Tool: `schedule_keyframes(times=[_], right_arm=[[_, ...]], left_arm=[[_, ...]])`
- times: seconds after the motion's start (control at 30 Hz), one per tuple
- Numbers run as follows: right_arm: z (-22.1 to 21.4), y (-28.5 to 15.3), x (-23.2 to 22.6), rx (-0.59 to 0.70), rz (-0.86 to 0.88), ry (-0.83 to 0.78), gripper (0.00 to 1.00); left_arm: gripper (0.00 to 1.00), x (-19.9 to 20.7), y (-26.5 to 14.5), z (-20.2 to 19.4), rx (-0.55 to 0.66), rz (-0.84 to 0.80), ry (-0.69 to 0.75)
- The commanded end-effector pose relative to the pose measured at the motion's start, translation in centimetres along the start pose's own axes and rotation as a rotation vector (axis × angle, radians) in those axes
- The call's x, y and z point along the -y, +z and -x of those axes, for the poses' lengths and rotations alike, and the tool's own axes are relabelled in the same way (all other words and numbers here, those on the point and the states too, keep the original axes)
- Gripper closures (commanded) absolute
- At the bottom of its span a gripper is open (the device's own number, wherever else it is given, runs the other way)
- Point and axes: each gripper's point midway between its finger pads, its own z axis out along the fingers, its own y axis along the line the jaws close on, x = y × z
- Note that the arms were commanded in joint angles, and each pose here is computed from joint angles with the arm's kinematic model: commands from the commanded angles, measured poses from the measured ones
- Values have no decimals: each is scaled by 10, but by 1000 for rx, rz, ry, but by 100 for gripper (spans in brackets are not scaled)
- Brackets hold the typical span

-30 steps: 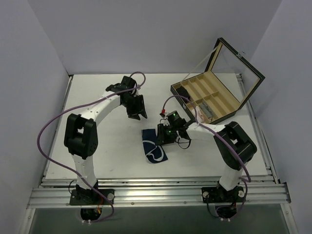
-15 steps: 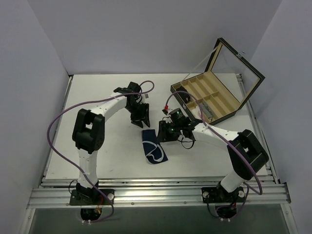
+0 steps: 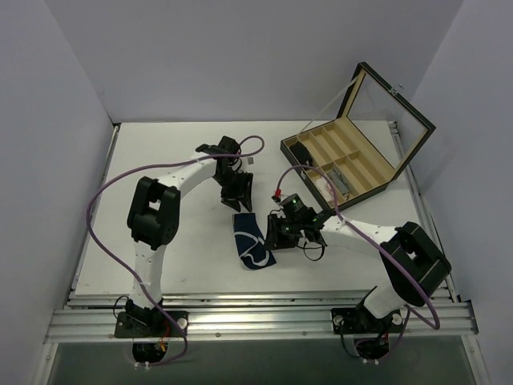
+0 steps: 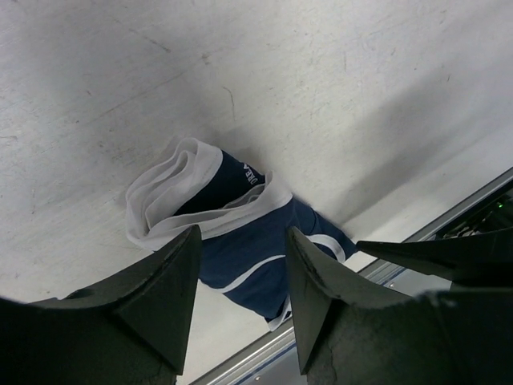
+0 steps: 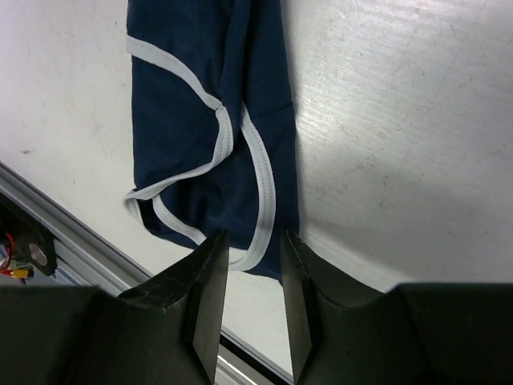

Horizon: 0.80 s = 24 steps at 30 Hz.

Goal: Roll the underwear
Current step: Fold the underwear

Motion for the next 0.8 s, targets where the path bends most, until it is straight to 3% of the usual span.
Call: schedule_keyframes(times=[0.0,0.2,0.37,0.43,0.57,0.77], right_arm=[[9,-2,-4,47,4,3,72],[3,5,4,35,-17,14,72],[3,11,11,42,-48,18,73],[4,14,12,43,-52,20,74],[-2,20,11,33,-47,16,75],[-9,20,14,32,-45,15,75]], left_arm=[[45,7,-7,10,20,5,88],[42,6,-8,6,-25,34,32],[42,-14,-29,0,-9,275,-219],[42,-9,-32,4,40,294,-271],[44,10,-27,8,63,275,-279],[45,16,-11,-4,-16,313,-301]])
